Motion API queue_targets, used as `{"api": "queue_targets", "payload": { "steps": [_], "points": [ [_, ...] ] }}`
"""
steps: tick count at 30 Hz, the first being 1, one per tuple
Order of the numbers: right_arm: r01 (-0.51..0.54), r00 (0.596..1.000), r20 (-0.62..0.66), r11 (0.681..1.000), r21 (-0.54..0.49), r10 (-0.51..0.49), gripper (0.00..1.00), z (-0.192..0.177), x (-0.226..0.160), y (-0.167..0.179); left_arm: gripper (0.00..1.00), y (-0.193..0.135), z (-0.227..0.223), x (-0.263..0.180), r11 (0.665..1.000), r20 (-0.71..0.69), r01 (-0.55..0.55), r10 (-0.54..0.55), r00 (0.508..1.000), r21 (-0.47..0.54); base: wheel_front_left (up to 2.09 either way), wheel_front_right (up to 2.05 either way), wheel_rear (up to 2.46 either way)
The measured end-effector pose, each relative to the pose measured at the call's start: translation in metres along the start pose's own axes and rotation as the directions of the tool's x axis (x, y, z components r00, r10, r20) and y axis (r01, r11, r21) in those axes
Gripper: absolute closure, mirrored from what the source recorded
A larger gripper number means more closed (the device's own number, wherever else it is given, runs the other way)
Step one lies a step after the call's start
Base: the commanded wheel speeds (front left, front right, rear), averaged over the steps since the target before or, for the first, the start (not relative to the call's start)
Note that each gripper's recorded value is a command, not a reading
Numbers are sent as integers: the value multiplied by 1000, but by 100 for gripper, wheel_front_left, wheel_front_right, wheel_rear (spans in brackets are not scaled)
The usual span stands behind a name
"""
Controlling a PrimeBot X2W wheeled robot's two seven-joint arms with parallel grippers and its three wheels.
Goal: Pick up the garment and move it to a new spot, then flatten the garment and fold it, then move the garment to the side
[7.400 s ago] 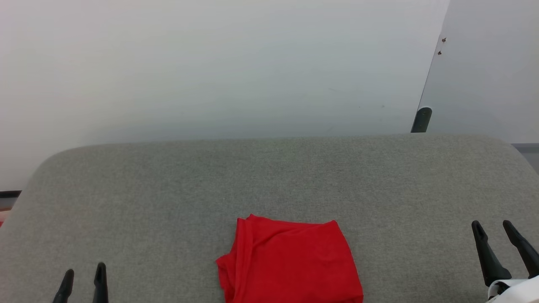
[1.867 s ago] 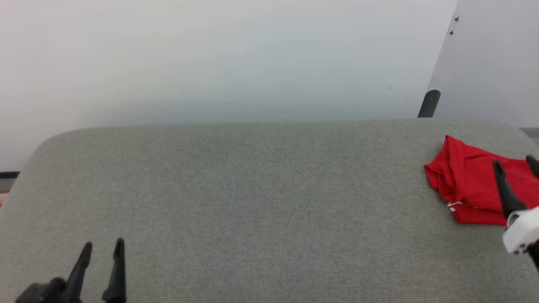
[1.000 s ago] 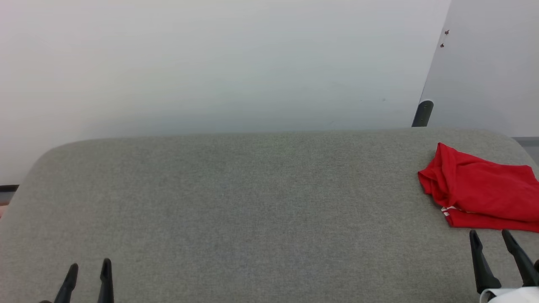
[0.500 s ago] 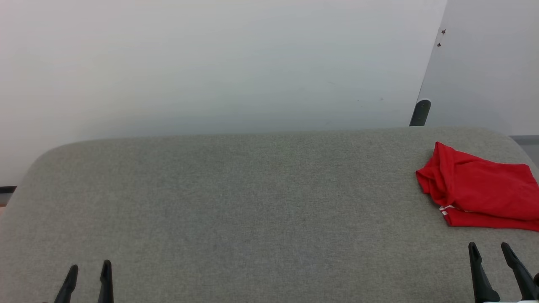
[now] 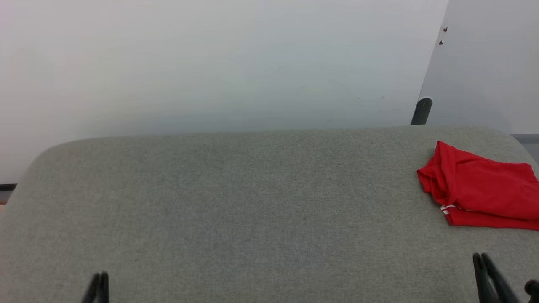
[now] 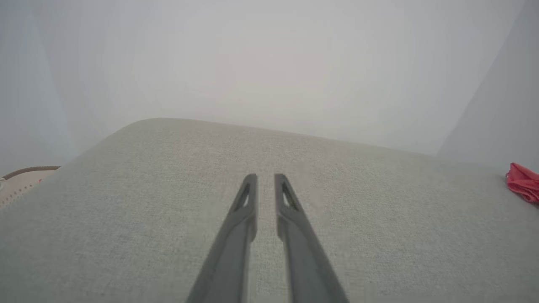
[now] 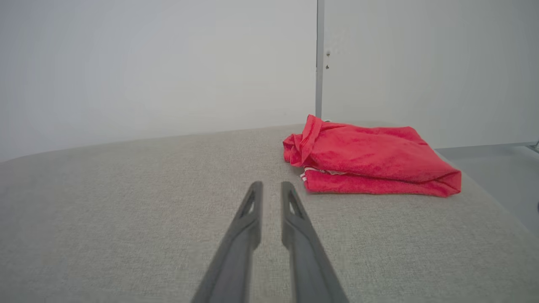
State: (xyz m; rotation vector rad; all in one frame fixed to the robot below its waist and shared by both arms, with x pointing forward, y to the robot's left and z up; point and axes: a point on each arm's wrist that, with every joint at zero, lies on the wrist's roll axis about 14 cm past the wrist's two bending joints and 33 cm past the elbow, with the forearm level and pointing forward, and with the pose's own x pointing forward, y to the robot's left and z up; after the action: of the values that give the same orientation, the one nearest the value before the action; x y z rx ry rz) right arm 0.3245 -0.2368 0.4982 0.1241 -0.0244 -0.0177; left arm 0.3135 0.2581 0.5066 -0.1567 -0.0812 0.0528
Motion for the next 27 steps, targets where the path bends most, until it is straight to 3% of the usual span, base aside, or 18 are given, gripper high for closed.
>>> {"api": "queue_targets", "payload": {
  "steps": [4, 12, 27],
  "points": [
    [16, 998, -55, 999, 33, -15, 100, -18, -6, 0, 100, -3, -18, -6, 999, -53, -18, 15, 998, -44, 0, 0, 0],
    [51, 997, -69, 983, 178, -39, 100, -20, -3, -1, 100, -3, -22, -2, 982, -75, -57, 44, 996, -181, 0, 0, 0],
    [82, 996, -72, 905, 418, -57, 100, -17, 9, 3, 100, -9, -23, 12, 906, -91, -99, 67, 994, -411, 0, 0, 0]
  ]
}}
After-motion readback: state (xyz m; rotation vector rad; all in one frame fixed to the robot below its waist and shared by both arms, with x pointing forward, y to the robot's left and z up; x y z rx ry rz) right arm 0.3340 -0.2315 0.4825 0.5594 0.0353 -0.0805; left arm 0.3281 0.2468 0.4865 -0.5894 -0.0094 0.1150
